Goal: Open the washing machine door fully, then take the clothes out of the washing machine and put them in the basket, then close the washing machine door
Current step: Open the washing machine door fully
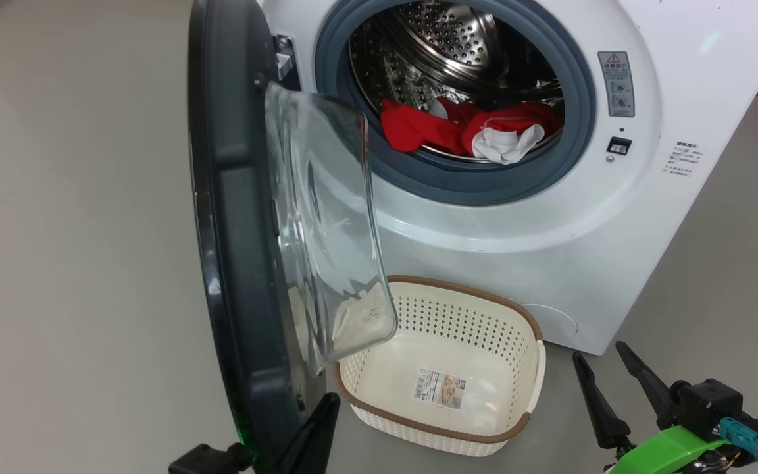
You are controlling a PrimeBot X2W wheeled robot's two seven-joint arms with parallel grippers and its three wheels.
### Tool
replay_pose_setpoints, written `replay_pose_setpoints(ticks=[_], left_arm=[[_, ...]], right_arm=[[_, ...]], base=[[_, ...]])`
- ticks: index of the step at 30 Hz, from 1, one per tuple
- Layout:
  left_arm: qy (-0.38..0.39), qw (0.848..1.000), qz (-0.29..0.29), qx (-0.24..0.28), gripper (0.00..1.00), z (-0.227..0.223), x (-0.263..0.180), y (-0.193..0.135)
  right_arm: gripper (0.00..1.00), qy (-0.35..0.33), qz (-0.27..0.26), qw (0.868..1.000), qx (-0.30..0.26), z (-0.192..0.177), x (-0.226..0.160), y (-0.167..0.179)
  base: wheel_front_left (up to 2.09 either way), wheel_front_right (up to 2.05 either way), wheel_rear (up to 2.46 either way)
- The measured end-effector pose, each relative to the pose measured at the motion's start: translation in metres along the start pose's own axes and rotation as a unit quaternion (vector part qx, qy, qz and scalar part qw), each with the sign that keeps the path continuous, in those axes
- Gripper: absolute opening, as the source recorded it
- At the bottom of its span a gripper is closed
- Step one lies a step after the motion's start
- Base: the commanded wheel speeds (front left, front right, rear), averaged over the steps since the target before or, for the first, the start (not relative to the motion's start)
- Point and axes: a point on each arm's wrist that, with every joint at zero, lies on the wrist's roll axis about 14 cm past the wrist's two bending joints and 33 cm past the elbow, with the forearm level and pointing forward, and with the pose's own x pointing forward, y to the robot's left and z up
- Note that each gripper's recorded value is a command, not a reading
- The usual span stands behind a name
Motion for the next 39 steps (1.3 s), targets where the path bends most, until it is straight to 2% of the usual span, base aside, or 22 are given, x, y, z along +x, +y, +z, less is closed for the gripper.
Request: replay_pose_setpoints(ticks=[16, 39], left_arm=[[-0.002, 0.998, 0.06, 0.0, 0.0, -0.001, -0.012, 0.032], [-0.047, 0.982, 0.18, 0.037, 0.0, 0.027, -0.038, 0.111]], right_arm=[[1.0, 0.003, 0.017, 1.0, -0.001, -0.002, 0.006, 0.011], [1.0, 0.013, 0.031, 0.999, 0.003, -0.009, 0.014, 0.019]], base=[[0.0, 0.0, 0.0], [0.0, 0.0, 0.0]])
